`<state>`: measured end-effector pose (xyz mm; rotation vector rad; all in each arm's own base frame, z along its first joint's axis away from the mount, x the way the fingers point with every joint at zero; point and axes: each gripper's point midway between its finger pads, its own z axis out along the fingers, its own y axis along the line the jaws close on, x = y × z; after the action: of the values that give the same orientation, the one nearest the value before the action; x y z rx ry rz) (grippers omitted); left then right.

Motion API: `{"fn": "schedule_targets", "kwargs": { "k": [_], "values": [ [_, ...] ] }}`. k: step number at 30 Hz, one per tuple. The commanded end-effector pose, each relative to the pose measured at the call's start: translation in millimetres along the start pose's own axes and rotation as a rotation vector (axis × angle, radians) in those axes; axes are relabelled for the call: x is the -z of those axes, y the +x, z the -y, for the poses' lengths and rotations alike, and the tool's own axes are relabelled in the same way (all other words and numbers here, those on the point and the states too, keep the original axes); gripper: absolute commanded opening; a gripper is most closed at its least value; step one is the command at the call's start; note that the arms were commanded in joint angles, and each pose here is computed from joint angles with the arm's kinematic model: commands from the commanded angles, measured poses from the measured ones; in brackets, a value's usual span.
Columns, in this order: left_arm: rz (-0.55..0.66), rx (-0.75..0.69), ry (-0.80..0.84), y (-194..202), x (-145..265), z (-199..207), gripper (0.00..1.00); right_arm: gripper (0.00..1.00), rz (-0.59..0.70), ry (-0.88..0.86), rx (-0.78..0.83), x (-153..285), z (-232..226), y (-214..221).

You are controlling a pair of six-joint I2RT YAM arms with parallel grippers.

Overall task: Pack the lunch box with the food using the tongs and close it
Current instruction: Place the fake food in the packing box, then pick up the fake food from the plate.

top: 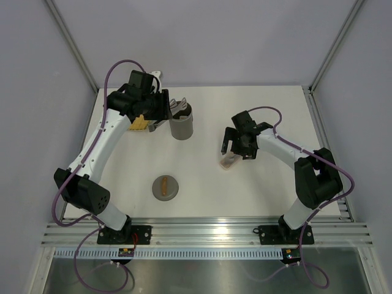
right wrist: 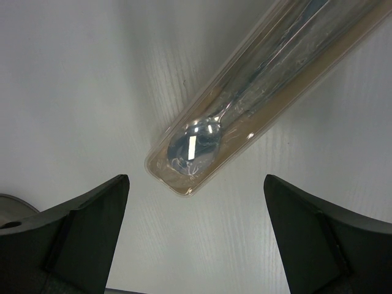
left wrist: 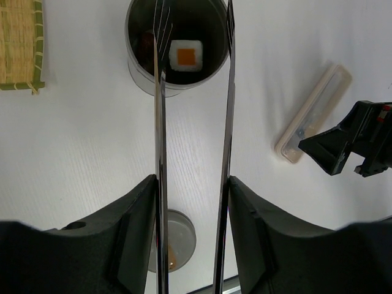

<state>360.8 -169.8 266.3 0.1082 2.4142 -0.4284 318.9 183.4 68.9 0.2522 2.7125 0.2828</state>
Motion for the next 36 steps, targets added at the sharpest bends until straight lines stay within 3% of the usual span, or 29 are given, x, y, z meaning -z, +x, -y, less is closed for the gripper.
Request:
{"fn": "schedule_targets", "kwargs": {
  "k": [1, 4, 7, 8, 11, 16, 21, 24, 28, 34, 36],
  "values": [
    [0.085, -0.013, 0.062, -19, 21, 15, 0.51, 1.00, 0.050, -0.020, -0.003, 13, -6, -8],
    [0.087, -0.013, 0.063, -19, 22, 15, 0.49, 0.99, 0.051, -0.019, -0.002, 13, -6, -7],
    [0.097, -0.013, 0.066, -20, 25, 16, 0.31, 1.00, 0.053, -0.018, -0.005, 14, -5, -8],
    [0.107, -0.014, 0.063, -22, 28, 16, 0.20, 1.00, 0.052, -0.017, -0.005, 14, -5, -7],
    [0.151, -0.019, 0.052, -30, 39, 15, 0.11, 0.99, 0.055, -0.019, -0.005, 15, -5, -7],
    [0.238, -0.023, 0.017, -49, 68, 12, 0.11, 0.99, 0.053, -0.016, -0.007, 15, -4, -6],
    [0.250, 0.010, -0.113, -58, 68, -25, 0.14, 0.99, 0.051, -0.021, -0.002, 14, -5, -6],
    [0.194, 0.080, -0.134, -56, 50, -56, 0.22, 1.00, 0.048, -0.025, -0.002, 13, -6, -5],
    [0.137, 0.113, -0.309, -53, 22, -107, 0.24, 0.99, 0.037, -0.029, 0.006, 11, -7, -5],
    [0.090, 0.131, -0.401, -54, -20, -139, 0.26, 0.99, 0.033, -0.035, 0.019, 11, -10, -7],
    [0.072, 0.135, -0.420, -54, -31, -146, 0.31, 0.99, 0.030, -0.042, 0.024, 11, -12, -7]
  ]
}}
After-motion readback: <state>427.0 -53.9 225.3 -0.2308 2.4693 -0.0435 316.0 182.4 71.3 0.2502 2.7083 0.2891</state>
